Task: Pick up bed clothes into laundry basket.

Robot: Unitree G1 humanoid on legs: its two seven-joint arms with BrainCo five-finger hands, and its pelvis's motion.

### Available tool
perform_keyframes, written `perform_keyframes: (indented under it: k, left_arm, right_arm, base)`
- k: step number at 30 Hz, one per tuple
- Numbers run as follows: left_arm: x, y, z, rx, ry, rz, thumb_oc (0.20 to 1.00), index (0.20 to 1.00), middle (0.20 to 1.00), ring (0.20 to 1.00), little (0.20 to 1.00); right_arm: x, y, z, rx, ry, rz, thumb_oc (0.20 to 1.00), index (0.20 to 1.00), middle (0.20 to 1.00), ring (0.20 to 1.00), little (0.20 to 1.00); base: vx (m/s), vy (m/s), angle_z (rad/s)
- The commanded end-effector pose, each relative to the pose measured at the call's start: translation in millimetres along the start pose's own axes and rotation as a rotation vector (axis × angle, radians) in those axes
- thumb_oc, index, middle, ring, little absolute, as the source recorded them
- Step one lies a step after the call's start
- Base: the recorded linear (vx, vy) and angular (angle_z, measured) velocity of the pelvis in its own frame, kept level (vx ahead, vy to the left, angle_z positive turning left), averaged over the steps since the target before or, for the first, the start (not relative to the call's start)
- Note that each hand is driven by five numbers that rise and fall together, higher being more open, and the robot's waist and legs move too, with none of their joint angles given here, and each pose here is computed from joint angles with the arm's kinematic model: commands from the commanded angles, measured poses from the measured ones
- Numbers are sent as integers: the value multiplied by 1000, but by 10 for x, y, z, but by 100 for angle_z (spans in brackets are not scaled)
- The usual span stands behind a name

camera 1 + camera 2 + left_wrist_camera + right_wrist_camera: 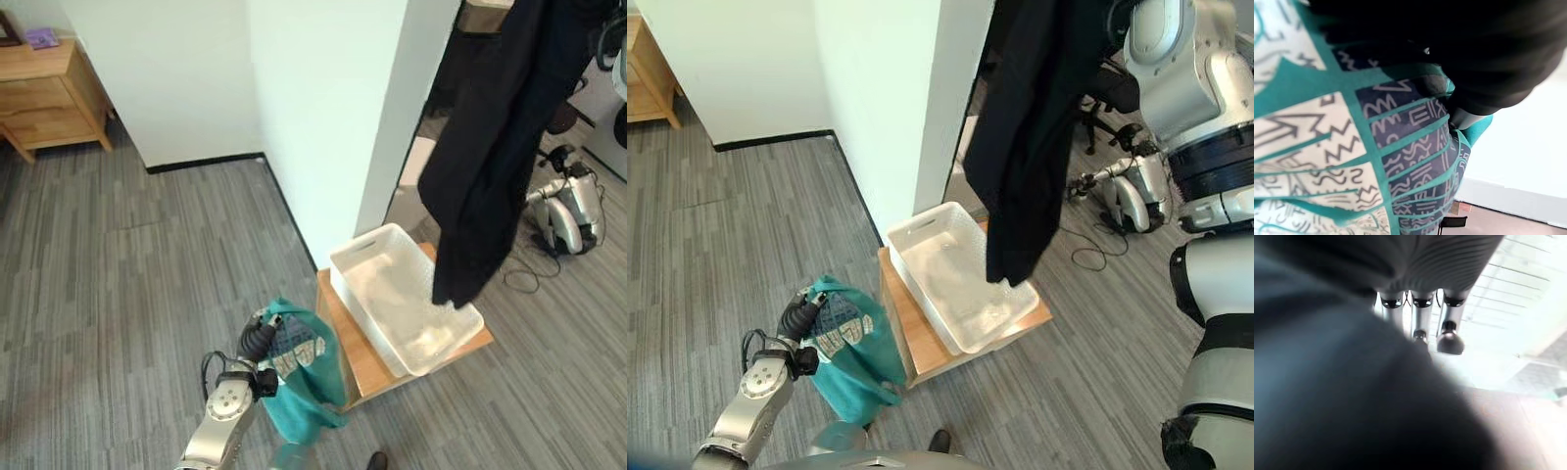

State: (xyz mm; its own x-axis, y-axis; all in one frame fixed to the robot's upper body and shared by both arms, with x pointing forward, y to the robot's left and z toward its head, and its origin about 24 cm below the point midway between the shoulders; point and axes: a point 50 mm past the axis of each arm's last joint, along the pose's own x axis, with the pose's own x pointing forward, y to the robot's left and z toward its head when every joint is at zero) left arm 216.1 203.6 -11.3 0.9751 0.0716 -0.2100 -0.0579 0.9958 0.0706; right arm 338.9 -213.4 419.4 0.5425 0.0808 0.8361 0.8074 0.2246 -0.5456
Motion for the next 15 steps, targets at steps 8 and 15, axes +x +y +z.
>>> perform_keyframes:
  k: [8,15]
  left_arm:
    - [88,165,237,12,-111,27,200,200,200,200,200]
    - [86,112,214,1,-100,8,200,200,200,200,200]
  right_arm:
    - [230,-372,-158,-169,89,-93,200,200,200,200,200]
    - [154,-161,-115,-106,87,-42,200,200,200,200,200]
  base:
    - [5,3,0]
    - [18,6,-4]
